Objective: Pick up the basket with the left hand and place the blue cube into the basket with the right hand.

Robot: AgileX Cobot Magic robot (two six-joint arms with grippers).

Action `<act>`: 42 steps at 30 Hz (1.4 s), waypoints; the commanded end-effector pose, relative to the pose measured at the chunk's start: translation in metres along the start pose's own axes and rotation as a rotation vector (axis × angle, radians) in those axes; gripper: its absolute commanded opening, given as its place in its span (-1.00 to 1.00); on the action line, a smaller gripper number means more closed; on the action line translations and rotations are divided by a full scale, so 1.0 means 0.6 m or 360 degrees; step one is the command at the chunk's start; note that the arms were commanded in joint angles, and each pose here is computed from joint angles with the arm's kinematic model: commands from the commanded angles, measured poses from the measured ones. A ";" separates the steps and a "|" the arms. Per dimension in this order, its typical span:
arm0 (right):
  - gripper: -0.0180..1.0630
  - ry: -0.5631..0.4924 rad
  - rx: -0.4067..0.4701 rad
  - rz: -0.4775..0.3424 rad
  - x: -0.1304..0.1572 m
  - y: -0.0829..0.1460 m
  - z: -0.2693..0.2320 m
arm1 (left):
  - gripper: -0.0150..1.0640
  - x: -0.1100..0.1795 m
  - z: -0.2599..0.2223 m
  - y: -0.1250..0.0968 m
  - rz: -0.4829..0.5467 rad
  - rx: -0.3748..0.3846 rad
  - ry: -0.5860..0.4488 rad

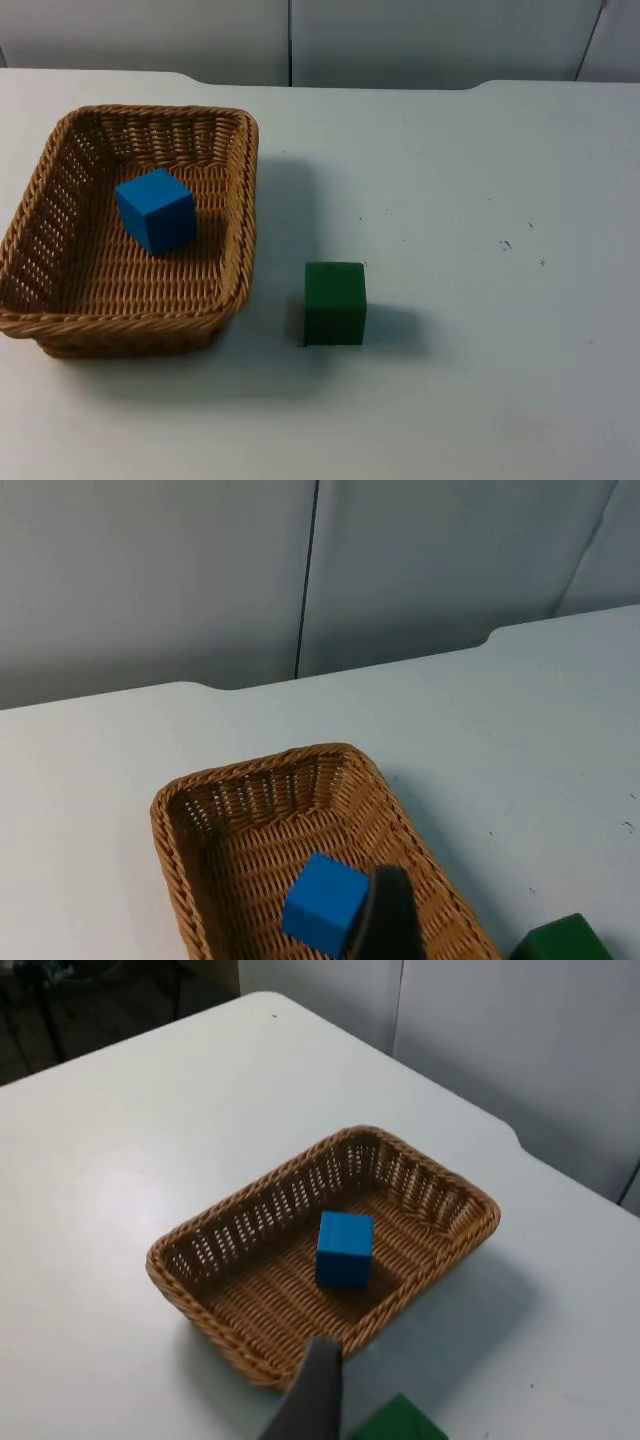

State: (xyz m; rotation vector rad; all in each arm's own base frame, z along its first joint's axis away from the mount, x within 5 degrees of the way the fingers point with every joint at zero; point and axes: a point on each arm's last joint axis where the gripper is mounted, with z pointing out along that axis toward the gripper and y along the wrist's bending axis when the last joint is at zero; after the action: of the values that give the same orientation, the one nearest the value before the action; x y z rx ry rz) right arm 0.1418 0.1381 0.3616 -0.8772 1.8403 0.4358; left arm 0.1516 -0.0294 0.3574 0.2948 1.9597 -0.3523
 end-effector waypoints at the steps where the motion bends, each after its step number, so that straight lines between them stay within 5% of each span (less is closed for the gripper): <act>1: 0.56 -0.0052 0.0008 -0.0023 0.013 0.002 -0.005 | 0.17 0.020 -0.025 -0.013 0.0003 -0.0007 -0.0008; 17: 0.56 -0.0010 -0.0007 0.0007 0.114 0.016 -0.081 | 0.17 0.154 -0.131 -0.071 0.0001 -0.0040 -0.0067; 42: 0.56 0.0122 -0.0078 0.0013 0.182 0.032 -0.192 | 0.17 0.220 -0.185 -0.075 -0.0075 -0.0304 0.0075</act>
State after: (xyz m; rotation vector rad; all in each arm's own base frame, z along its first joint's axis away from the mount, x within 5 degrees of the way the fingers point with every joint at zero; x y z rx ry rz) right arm 0.0307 0.0365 0.3131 -0.9214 1.8979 0.4554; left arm -0.0103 -0.0239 0.2854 0.1468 2.0310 -0.1907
